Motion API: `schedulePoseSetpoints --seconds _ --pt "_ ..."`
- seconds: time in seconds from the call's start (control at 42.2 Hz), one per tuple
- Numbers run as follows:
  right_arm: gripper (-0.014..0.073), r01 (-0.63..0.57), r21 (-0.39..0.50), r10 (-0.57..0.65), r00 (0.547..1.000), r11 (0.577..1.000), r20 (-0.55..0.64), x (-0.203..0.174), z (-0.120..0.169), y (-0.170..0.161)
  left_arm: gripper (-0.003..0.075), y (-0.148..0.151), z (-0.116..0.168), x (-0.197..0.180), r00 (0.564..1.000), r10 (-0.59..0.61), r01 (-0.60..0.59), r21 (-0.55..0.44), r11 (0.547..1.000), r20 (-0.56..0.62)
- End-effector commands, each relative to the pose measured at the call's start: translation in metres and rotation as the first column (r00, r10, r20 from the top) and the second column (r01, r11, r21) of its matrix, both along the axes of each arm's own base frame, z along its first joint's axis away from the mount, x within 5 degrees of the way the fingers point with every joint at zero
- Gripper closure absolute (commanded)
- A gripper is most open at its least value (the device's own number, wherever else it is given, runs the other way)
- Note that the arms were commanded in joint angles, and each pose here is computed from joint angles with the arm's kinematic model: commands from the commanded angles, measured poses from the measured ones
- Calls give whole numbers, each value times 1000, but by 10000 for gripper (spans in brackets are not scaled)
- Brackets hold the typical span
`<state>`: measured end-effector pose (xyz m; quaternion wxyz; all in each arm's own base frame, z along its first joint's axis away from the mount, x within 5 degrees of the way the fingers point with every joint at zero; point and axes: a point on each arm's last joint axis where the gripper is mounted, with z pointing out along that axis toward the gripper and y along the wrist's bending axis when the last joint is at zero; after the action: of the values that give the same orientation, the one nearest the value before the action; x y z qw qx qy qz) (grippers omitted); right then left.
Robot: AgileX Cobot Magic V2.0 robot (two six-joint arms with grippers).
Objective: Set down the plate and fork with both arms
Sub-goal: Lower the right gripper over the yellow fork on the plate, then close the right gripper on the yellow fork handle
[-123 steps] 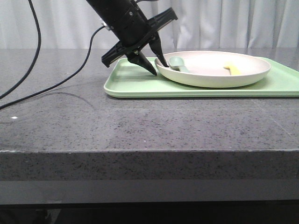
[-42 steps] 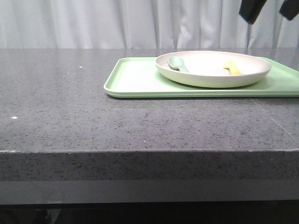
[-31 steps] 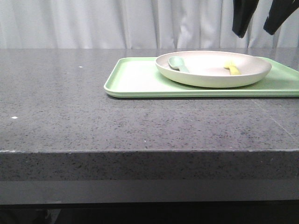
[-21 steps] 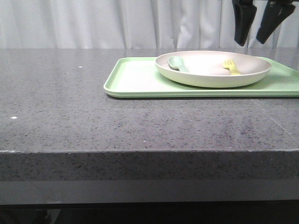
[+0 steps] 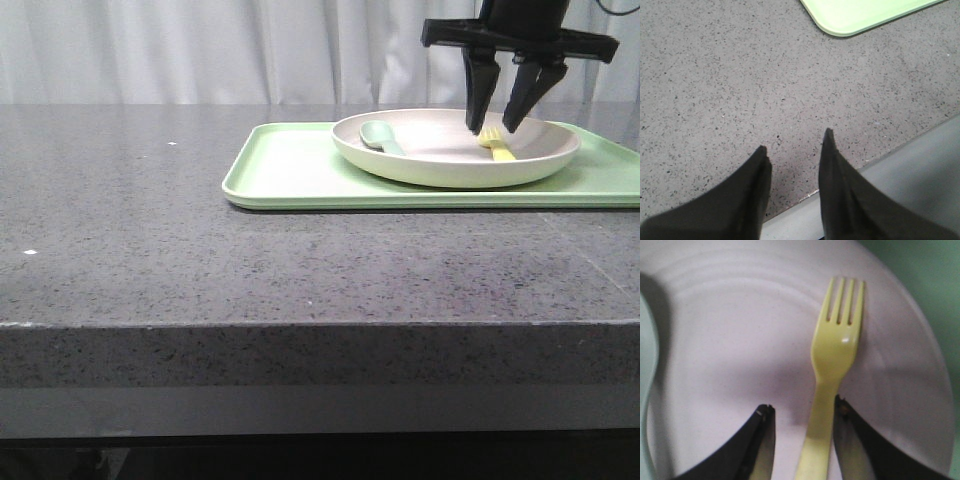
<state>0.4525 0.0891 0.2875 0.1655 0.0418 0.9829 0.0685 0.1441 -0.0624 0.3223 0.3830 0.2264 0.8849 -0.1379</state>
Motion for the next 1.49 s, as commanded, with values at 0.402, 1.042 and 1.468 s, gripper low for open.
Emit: schedulePoseSetpoints --seconds 0.402,1.042,1.468 --pt "279 30 3 -30 999 1000 -20 -12 26 -18 477 -2 14 3 997 16 -11 -51 999 79" --pt "301 26 34 -24 998 999 -63 -6 10 -14 477 -2 15 4 996 20 -15 -53 998 91" --pt "570 22 32 -20 998 999 -62 -6 10 -14 477 -2 15 4 996 20 -16 -50 999 92"
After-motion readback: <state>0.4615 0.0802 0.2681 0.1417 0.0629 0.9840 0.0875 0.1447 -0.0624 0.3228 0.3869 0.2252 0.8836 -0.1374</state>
